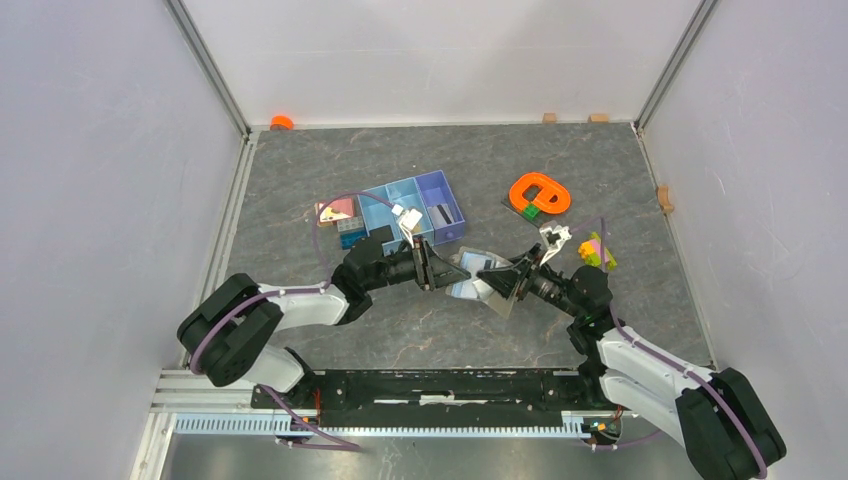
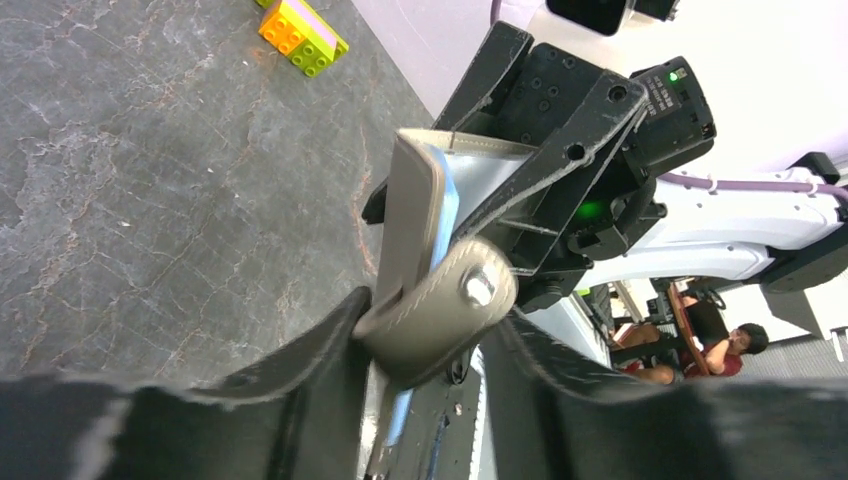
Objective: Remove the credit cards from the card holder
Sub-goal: Remove the credit card from the card holder.
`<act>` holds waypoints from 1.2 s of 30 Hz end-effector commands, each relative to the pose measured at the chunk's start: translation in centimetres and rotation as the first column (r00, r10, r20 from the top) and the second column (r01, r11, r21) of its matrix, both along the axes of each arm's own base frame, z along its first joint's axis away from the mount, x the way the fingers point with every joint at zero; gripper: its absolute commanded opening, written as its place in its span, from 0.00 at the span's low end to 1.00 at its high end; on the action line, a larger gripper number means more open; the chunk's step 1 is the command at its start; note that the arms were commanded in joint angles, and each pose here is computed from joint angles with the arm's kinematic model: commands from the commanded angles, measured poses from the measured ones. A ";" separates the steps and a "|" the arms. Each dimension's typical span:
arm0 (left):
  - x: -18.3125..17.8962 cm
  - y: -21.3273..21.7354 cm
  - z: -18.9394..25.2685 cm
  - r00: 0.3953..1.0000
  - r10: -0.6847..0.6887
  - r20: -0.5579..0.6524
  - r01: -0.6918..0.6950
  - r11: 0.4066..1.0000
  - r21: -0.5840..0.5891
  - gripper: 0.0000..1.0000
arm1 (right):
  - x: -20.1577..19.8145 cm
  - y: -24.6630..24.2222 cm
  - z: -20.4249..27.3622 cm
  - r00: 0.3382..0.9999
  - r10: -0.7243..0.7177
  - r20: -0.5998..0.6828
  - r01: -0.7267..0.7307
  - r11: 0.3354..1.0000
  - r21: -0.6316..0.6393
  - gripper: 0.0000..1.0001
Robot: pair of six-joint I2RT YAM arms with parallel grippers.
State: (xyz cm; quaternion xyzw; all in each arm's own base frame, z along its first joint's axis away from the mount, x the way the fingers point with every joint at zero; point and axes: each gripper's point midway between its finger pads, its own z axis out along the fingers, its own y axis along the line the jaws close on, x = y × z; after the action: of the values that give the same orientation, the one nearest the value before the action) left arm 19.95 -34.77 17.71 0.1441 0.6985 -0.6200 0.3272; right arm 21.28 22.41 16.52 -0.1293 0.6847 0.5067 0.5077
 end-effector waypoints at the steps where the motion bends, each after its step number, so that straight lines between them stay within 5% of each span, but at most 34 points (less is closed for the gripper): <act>1: -0.3 -0.1 2.5 0.999 -0.013 0.052 0.017 0.996 -0.082 0.59 | -0.4 0.8 2.2 0.996 0.055 0.072 -0.057 0.998 0.015 0.28; 5: -0.2 0.0 2.3 0.998 -0.009 0.067 0.013 0.997 -0.071 0.65 | -0.6 1.0 2.3 0.995 0.065 0.073 -0.067 0.998 0.020 0.28; 22: 1.2 0.0 0.0 0.998 0.042 0.036 -0.044 0.997 0.061 0.02 | -0.7 1.2 2.2 0.995 0.083 0.062 -0.084 0.996 0.021 0.28; 28: 1.8 1.0 0.2 0.992 0.107 0.070 -0.113 0.989 0.093 0.02 | 1.7 -0.3 -0.6 0.999 -0.048 -0.001 0.047 0.988 -0.145 0.60; 36: 2.4 3.1 1.3 0.969 0.212 0.127 -0.225 0.969 0.104 0.02 | 4.2 -3.4 -2.2 0.967 -0.255 -0.010 0.240 0.922 -0.304 0.70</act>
State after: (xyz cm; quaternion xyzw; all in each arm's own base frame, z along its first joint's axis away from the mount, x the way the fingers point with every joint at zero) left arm 21.49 -32.71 18.01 0.1196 0.7335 -0.5518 0.3784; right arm 23.92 20.90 14.42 -0.1198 0.7564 0.4014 0.5024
